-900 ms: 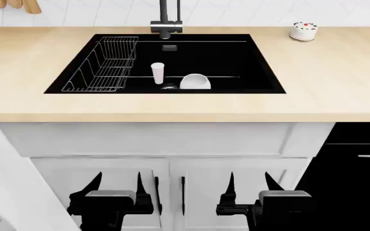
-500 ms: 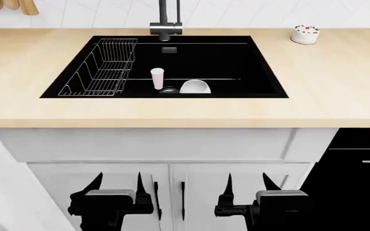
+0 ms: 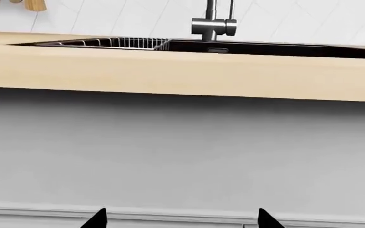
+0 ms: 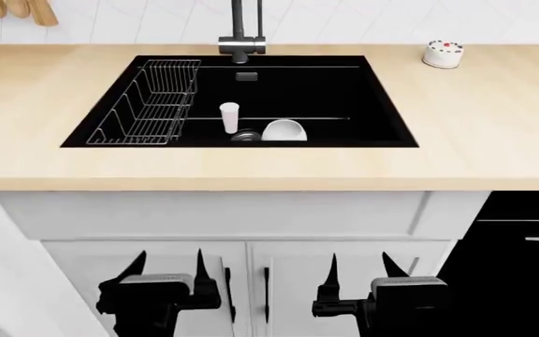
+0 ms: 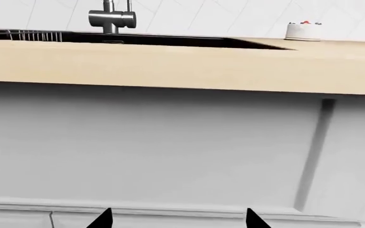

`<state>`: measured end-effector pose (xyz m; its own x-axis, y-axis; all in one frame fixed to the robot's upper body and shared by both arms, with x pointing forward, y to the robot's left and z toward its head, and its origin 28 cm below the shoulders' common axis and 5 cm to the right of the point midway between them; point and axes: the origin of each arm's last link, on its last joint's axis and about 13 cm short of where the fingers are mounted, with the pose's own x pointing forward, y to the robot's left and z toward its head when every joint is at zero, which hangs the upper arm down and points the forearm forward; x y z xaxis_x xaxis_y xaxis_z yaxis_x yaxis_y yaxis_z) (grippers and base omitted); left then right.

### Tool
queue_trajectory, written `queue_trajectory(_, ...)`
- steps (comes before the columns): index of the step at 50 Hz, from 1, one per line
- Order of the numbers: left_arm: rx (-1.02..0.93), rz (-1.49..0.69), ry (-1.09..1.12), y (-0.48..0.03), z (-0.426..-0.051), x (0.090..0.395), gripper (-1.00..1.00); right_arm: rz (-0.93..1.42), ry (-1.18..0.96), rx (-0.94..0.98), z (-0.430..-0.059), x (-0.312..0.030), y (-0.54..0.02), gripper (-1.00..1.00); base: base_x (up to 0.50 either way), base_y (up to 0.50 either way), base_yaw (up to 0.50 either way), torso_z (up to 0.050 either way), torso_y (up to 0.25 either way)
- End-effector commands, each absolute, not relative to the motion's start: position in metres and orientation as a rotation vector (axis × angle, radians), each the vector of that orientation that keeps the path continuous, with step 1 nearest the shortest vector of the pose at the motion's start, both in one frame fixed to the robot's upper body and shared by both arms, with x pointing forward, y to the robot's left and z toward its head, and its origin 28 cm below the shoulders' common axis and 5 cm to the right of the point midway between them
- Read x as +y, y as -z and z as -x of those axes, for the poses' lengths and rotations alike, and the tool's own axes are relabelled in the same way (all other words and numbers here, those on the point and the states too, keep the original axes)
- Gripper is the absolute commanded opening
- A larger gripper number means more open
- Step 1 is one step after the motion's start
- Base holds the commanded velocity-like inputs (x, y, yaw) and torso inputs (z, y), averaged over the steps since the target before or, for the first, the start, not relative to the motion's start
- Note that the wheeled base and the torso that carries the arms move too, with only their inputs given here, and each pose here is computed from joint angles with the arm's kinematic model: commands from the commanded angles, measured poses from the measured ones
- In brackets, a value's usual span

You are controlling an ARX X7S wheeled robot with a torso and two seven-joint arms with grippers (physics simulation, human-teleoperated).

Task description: Pick the cup and bowl from the sink and place them on the counter for drying.

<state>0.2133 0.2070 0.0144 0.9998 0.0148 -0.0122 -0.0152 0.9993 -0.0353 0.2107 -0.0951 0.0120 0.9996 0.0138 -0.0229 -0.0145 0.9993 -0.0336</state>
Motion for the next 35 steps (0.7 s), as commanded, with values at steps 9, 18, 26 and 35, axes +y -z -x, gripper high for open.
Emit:
queue_trajectory(9,-0.012,0.068,-0.01,-0.0159,-0.2132,0.2083,1.0,0.05,-0.005,0.027,-0.2103,-0.0958,-0.0121,1.0,0.0,0.0,0.0,0.05,0.0)
queue_trajectory(18,-0.012,0.069,-0.012,-0.0155,-0.2138,0.2084,1.0,0.058,-0.004,0.028,-0.211,-0.0959,-0.0122,1.0,0.0,0.0,0.0,0.05,0.0)
queue_trajectory(26,-0.015,0.071,-0.013,-0.0158,-0.2142,0.2082,1.0,0.059,-0.001,0.029,-0.2115,-0.0962,-0.0121,1.0,0.0,0.0,0.0,0.05,0.0)
queue_trajectory(35,-0.005,0.088,-0.021,-0.0145,-0.2151,0.2085,1.0,0.058,0.0,0.031,-0.2116,-0.096,-0.0117,1.0,0.0,0.0,0.0,0.044,0.0)
